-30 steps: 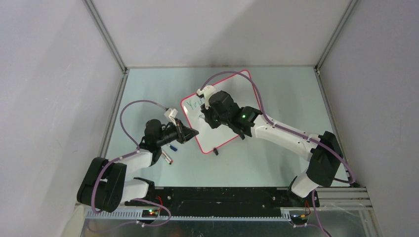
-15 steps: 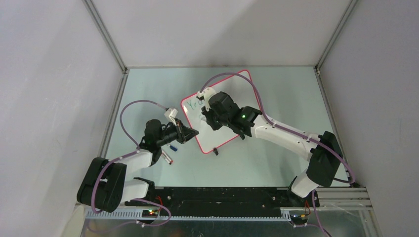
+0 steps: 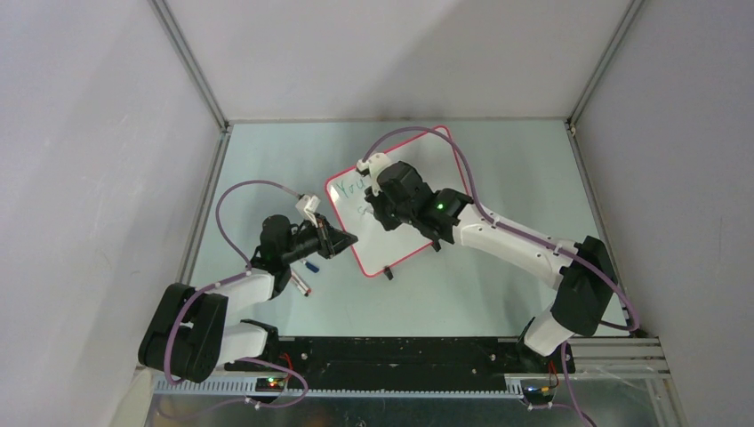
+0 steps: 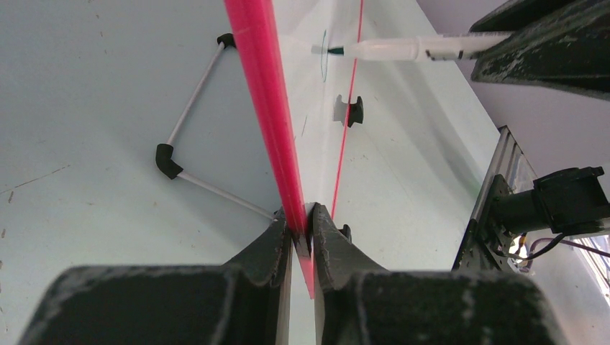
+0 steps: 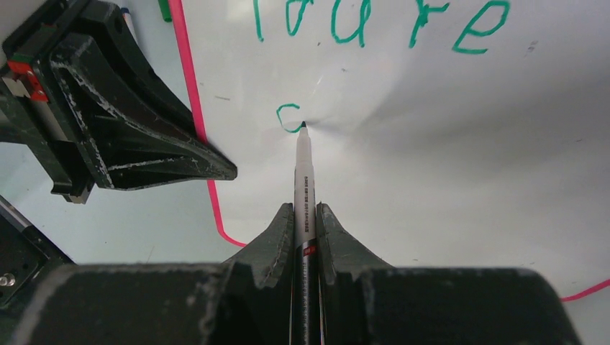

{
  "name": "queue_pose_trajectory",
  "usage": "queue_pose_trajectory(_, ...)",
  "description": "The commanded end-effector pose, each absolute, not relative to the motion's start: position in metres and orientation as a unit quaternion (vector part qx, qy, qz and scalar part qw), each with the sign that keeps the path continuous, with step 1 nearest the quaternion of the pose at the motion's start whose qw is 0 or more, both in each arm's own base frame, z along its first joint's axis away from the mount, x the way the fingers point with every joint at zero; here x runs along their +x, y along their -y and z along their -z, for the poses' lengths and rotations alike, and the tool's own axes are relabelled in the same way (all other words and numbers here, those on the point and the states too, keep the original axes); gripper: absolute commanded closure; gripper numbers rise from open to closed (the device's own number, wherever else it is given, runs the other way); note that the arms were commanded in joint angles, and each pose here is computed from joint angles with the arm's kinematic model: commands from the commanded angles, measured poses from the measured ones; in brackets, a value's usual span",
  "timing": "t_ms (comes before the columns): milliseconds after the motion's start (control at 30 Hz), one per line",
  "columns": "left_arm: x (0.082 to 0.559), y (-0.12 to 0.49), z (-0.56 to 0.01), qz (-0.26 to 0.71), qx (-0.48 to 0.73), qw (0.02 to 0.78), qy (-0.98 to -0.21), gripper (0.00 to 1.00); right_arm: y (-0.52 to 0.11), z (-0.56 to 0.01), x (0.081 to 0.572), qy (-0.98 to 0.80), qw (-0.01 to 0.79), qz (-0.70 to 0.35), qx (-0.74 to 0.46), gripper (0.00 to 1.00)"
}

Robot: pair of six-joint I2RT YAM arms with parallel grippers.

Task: Write a sentence on the whiteboard

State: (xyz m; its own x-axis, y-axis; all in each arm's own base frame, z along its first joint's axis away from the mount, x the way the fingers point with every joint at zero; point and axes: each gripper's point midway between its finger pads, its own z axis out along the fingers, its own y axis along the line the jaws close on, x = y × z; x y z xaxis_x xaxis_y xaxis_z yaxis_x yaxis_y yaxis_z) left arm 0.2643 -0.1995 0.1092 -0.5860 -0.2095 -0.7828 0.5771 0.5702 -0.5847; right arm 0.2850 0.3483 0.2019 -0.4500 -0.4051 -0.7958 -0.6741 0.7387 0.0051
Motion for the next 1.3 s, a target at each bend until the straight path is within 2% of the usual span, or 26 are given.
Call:
queue_pose_trajectory(0,0.272,0.189,-0.095,0.404,0.123,0.451,-0.787,0.94,-0.355,-0.231,0.299,-0.822,0.444,-0.172,-0.311,1.00)
queue_pose_trajectory(667,0.272,0.189,-0.095,0.403,0.123,0.452,-0.786,0.94,-0.362,-0.244,0.309,-0.819,0.449,-0.181,-0.307,1.00)
queue_pose_trajectory(1267,0.272,0.189,-0.096,0.403,0.124,0.453,-0.786,0.94,-0.356,-0.231,0.303,-0.829,0.433,-0.181,-0.306,1.00)
